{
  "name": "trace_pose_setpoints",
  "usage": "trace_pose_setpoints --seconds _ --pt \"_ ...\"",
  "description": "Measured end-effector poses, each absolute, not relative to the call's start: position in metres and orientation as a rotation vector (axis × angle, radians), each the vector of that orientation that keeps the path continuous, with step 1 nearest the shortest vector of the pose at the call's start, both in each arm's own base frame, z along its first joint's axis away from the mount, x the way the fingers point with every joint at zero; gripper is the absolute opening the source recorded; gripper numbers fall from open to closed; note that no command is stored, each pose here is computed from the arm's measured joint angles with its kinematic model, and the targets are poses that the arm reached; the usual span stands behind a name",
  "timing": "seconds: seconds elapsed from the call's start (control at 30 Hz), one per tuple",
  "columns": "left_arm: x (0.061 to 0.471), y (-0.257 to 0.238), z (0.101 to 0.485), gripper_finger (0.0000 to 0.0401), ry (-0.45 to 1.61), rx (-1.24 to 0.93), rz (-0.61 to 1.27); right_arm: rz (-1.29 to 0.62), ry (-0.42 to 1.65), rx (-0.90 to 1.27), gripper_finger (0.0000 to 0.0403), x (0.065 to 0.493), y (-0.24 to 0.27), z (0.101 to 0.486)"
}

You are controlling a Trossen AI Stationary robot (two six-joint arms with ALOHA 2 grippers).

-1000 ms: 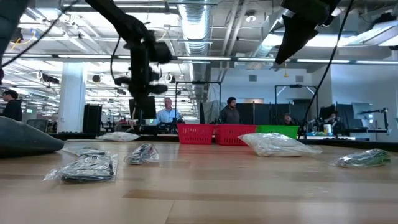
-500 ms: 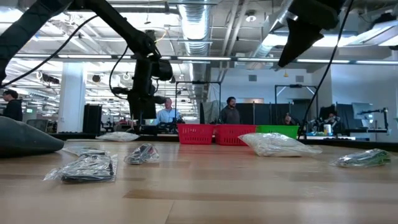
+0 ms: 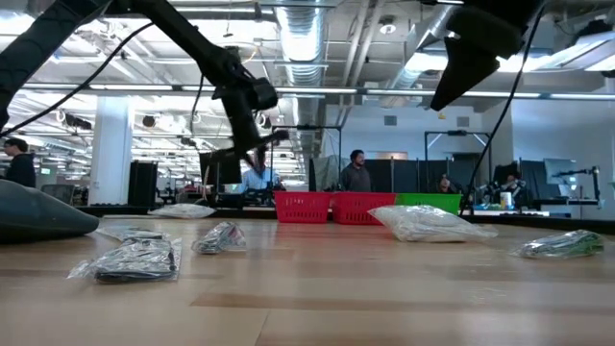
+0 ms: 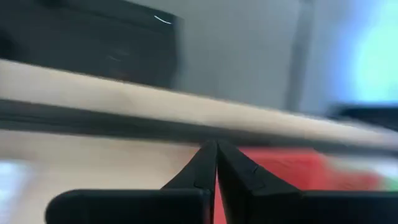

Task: Pick & Place Travel size toiletries

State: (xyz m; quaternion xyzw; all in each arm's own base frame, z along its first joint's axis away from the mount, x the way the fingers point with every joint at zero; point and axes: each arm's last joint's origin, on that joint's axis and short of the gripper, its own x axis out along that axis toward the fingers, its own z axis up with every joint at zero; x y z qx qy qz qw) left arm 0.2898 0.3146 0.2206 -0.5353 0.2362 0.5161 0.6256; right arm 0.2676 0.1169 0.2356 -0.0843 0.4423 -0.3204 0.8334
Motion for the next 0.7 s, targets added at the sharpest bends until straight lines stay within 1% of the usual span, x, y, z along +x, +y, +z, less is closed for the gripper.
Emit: trace_pose_setpoints --seconds 0.07,0.1,0.2,0.3,0.53,0.6,0.7 --pt "0.293 0.310 0.230 0.0008 0.511 -1.230 1.141 -0.679 0.936 -0.177 0.0053 0.268 0.117 0.235" --pt "0.295 0.306 0.236 0.0010 0.481 -1.234 1.150 -0.678 0.934 -0.174 0.0053 0.268 0.117 0.236" --pt "0.297 0.290 0.249 0.0017 0.399 -1.247 1.256 -0.677 0.932 -0.171 0.0053 0.268 0.117 0.236" --pt "0.297 0.274 0.266 0.0022 0.333 -1.192 1.294 -0.676 0.930 -0.168 0.0053 0.269 0.117 0.236" --pt "0.281 0.234 0.324 0.0021 0.176 -1.125 1.219 -0.674 0.930 -0.165 0.0053 0.269 0.118 0.236" --pt "0.277 0.222 0.344 0.0020 0.059 -1.059 1.239 -0.670 0.931 -0.158 0.0053 0.269 0.118 0.236" --pt "0.271 0.209 0.365 0.0020 -0.104 -0.965 1.319 -0.667 0.928 -0.129 0.0053 0.272 0.117 0.239"
